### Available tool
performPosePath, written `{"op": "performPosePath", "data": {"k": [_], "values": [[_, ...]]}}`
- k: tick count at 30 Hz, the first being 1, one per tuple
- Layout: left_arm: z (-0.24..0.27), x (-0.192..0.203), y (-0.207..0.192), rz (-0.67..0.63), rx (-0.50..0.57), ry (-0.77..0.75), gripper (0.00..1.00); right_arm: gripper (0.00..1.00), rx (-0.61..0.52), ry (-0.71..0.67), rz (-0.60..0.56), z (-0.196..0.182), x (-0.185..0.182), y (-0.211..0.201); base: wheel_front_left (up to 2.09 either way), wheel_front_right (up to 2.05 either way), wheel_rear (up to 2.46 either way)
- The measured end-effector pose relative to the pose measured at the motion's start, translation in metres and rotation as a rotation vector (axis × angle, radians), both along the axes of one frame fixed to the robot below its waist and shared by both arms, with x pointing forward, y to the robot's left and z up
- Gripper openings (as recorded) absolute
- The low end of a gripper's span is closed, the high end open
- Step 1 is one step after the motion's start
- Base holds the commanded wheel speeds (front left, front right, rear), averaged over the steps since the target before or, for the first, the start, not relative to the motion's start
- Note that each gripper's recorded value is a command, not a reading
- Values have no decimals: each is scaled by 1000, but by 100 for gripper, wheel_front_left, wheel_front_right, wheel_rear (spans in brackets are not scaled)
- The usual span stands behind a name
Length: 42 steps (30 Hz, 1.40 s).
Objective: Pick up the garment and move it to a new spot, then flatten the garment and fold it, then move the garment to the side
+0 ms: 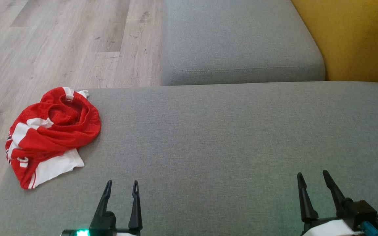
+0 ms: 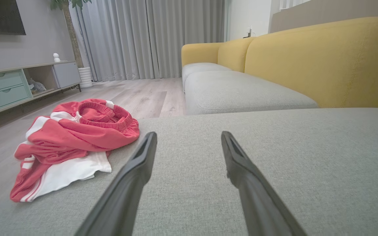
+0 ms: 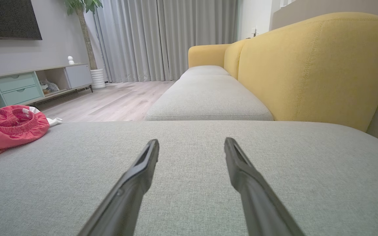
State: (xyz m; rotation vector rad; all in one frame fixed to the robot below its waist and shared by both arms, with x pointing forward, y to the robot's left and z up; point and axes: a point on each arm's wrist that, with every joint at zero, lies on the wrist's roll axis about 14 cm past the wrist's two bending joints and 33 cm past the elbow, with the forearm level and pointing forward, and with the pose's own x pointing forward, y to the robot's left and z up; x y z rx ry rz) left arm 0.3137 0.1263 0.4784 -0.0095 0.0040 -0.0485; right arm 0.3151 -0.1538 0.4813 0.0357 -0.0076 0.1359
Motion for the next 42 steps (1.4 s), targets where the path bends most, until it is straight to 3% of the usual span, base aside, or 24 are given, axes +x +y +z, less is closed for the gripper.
{"op": "performPosePath", "data": {"k": [16,27,37,42], "values": [[-4,-4,11,36,-2,11,100,100,-14,7,21,-2,5,5,0,0,0],[2,-17,63,213,2,-12,100,100,-40,26,164,-5,30,49,0,0,0],[10,-58,139,499,7,-36,100,100,-37,11,370,1,59,121,0,0,0],[14,-65,159,579,38,-32,100,100,-25,-1,437,4,76,151,0,0,0]]}}
